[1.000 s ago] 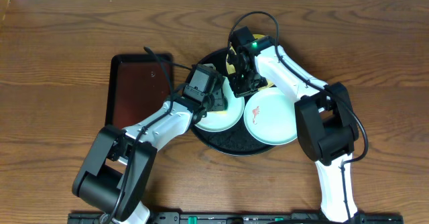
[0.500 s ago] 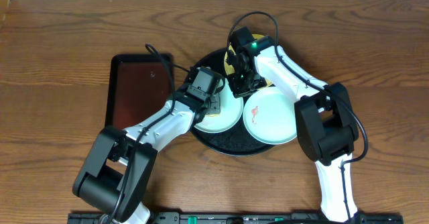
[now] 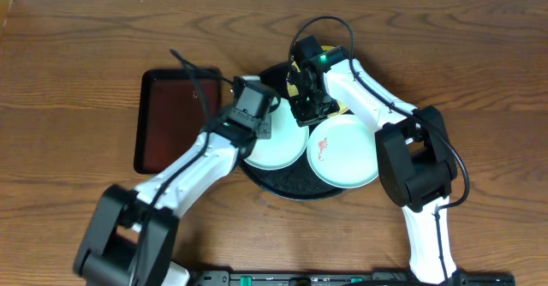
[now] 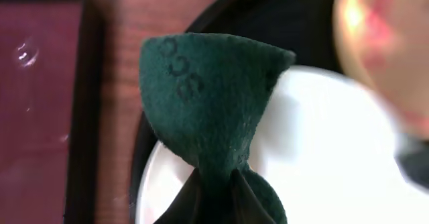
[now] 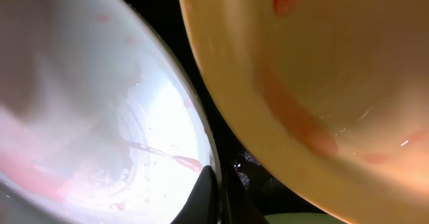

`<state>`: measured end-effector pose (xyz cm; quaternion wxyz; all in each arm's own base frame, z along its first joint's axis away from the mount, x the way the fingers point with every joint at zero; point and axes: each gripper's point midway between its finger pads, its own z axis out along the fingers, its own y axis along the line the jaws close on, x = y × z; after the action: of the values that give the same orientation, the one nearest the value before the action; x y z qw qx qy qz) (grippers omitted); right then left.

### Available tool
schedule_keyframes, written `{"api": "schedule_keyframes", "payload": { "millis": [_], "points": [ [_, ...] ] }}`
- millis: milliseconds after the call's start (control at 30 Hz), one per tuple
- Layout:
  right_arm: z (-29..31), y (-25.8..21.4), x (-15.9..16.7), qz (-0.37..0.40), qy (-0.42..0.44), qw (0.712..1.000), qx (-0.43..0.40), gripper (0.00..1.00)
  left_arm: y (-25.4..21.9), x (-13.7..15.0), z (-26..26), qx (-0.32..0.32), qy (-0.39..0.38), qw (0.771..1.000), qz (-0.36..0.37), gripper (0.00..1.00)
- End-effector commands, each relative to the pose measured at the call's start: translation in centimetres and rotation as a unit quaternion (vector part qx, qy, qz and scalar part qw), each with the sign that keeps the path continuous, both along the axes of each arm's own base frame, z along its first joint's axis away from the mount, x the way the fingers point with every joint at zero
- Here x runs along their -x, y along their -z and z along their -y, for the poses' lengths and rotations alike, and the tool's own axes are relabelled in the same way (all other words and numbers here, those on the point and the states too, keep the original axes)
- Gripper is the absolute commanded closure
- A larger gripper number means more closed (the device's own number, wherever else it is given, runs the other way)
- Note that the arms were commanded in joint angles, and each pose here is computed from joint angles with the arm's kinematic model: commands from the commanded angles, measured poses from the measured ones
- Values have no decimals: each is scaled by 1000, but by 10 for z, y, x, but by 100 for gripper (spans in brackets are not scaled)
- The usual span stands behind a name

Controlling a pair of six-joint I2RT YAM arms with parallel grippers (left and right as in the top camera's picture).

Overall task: Clean dirty plates on tray and stack at the side
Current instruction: 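Scrub the left pale green plate with the sponge in the left gripper, then keep scrubbing the pale green plate surface with the left gripper sponge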

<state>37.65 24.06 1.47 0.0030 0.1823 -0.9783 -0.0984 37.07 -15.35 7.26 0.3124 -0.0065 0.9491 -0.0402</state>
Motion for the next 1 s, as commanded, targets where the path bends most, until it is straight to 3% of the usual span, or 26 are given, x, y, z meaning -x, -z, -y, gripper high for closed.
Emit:
{"api": "schedule_keyframes", "payload": {
  "millis": [0, 133, 433, 667, 967],
  "points": [
    [-6, -18, -7, 23, -3, 1000, -10, 99, -11, 9, 33, 110, 18, 993, -24, 92],
    [-6, -18, -7, 23, -3, 1000, -10, 99, 0, 17, 45, 162, -5, 985, -63, 92],
    [-5, -18, -5, 20, -3, 1000, -8, 99, 63, 27, 34, 121, -27, 983, -138, 92],
    [-5, -18, -3, 16, -4, 1000, -6, 99, 77, 26, -42, -27, -103, 986, -128, 92],
    [-2, -18, -1, 11, -2, 1000, -3, 99, 56, 15, -109, -175, -153, 970, -78, 92]
  ]
}}
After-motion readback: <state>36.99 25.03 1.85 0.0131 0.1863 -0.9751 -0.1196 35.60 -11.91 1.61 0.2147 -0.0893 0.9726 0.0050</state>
